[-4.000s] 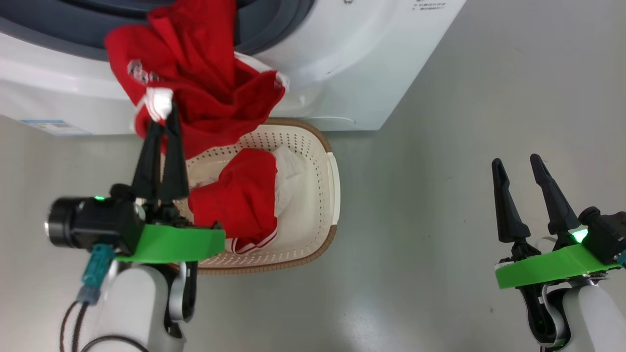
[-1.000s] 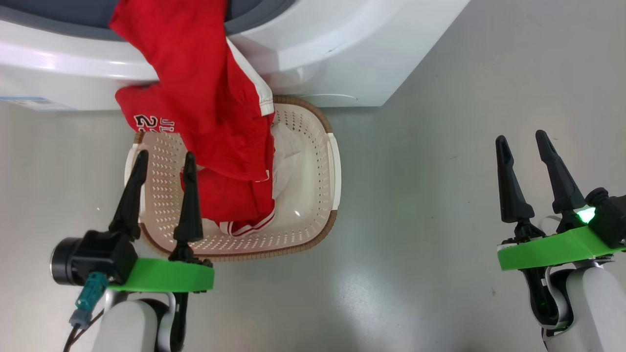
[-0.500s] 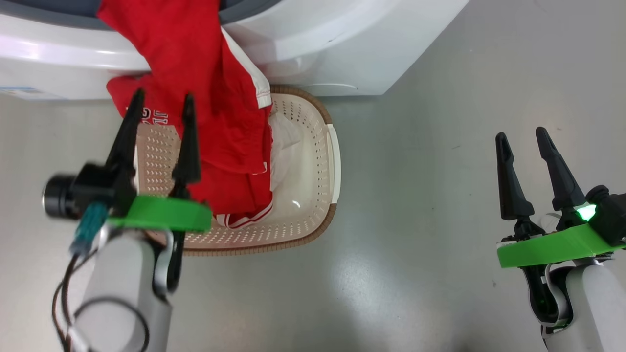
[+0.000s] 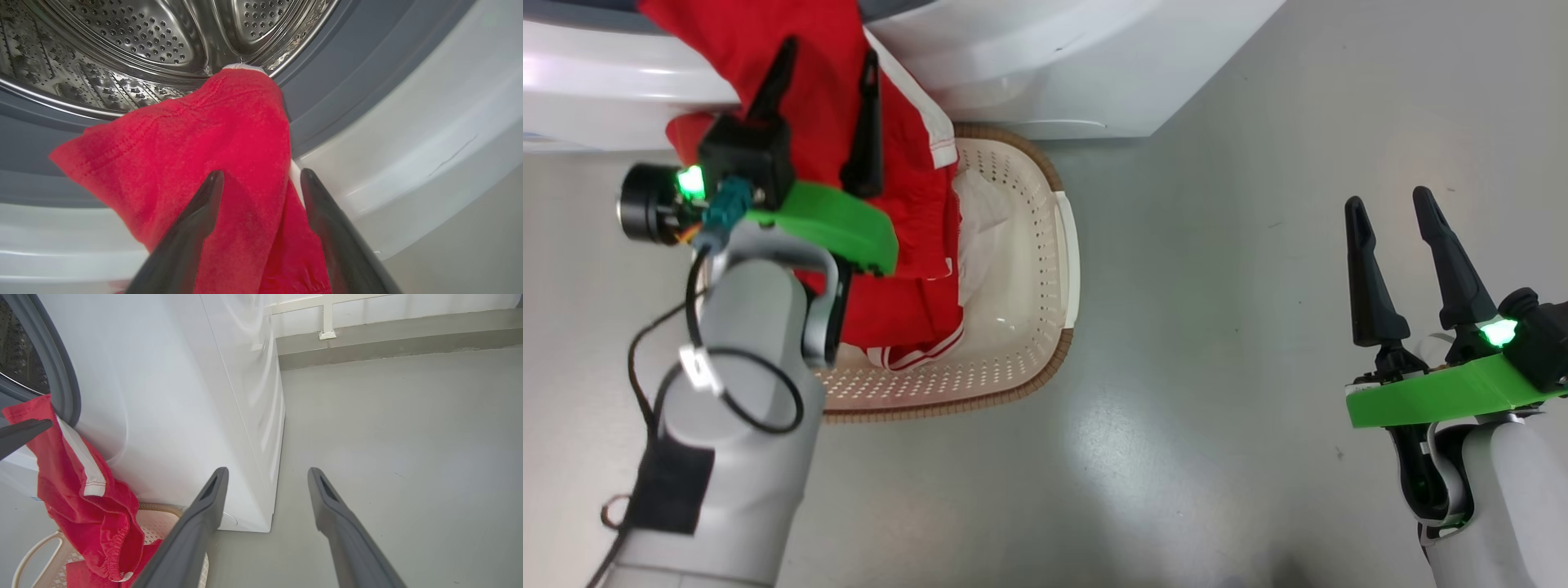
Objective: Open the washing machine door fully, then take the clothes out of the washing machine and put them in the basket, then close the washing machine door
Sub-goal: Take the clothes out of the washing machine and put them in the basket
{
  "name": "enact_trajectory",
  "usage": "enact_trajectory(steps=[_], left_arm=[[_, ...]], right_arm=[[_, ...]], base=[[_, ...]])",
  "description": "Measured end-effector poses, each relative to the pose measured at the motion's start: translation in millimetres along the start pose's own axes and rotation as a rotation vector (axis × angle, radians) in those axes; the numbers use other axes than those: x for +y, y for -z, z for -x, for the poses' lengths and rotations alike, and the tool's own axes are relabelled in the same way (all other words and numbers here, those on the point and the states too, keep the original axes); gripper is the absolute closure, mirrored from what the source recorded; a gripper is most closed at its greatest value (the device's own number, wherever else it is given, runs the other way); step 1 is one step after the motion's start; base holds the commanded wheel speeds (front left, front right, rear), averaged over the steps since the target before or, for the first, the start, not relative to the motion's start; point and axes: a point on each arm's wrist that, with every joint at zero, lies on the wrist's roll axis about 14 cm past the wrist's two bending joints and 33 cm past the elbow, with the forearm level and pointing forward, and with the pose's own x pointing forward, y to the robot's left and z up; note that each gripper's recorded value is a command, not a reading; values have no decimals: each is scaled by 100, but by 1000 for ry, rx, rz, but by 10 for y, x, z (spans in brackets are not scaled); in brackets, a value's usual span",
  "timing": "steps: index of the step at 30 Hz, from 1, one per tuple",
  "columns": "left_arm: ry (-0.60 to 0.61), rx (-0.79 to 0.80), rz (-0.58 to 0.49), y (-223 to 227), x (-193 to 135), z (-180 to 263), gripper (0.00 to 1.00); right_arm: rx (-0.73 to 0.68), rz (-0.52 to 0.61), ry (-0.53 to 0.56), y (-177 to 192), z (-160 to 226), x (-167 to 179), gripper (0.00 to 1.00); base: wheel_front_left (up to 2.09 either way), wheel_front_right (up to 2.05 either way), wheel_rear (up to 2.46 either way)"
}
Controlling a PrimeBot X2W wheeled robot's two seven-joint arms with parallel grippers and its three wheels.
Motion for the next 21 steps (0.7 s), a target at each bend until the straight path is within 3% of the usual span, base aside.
enact_trajectory(steps=[8, 9, 10, 11, 12, 15, 19, 21], left_arm=[[-13, 40, -17, 91, -9, -129, 3], [-15, 46, -17, 110, -7, -127, 9], [-17, 48, -17, 117, -3, -125, 22], [-23, 48, -19, 115, 6, -125, 22], [-26, 47, -17, 110, 15, -124, 36], [-33, 45, -24, 93, 47, -116, 60], [-36, 38, -30, 58, 65, -105, 69], [-36, 27, -31, 20, 65, -94, 79]], right_arm=[[5, -1, 16, 20, 19, -47, 0], [4, -1, 18, 18, 21, -49, 0], [3, -2, 18, 13, 23, -49, 0], [2, -2, 19, 8, 25, -50, 0], [1, -2, 19, 3, 26, -49, 0], [-3, -4, 17, -9, 24, -38, 0], [-6, -8, 12, -16, 16, -14, 0], [-8, -9, 9, -25, 13, 0, 0]], base=[[0, 0, 0], [0, 0, 0], [0, 0, 0], [0, 0, 0], [0, 0, 0], [0, 0, 0], [0, 0, 0], [0, 0, 0]])
